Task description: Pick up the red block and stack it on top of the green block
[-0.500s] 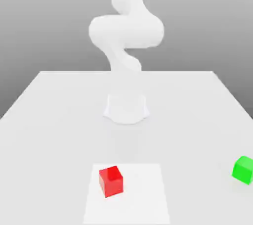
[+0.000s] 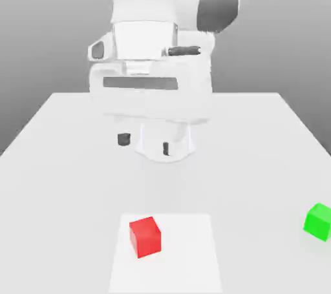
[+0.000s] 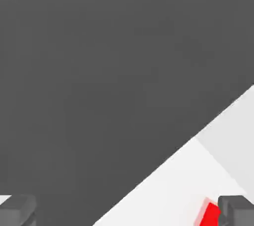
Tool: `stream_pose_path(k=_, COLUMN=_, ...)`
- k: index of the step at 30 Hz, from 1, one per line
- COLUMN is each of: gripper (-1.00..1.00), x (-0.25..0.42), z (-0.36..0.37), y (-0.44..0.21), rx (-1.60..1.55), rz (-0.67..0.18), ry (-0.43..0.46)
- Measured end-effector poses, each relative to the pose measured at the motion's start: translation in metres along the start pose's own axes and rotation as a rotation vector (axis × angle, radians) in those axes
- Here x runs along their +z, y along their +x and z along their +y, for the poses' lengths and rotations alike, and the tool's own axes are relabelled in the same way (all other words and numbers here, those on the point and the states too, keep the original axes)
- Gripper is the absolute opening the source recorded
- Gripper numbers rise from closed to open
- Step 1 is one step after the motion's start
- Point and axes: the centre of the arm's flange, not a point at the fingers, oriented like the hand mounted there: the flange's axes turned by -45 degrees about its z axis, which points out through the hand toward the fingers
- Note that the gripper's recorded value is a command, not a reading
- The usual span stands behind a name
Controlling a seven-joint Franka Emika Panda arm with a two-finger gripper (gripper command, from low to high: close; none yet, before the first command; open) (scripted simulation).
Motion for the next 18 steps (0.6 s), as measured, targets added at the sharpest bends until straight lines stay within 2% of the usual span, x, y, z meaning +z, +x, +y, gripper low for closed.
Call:
stream_pose_path(k=6, gripper=0.0, x=0.103, z=0.054, y=-0.034, rx=0.279, rz=-0.102, ry=-0.16)
stream_pose_path(k=12, gripper=0.0, x=0.167, z=0.069, y=-0.048, rx=0.308, rz=-0.113, ry=-0.181)
stream_pose_path(k=13, gripper=-1.0, x=0.174, z=0.07, y=-0.049, rx=0.308, rz=-0.113, ry=-0.182)
stream_pose_path(k=18, gripper=-1.0, x=0.173, z=0.07, y=-0.049, rx=0.308, rz=-0.111, ry=-0.179)
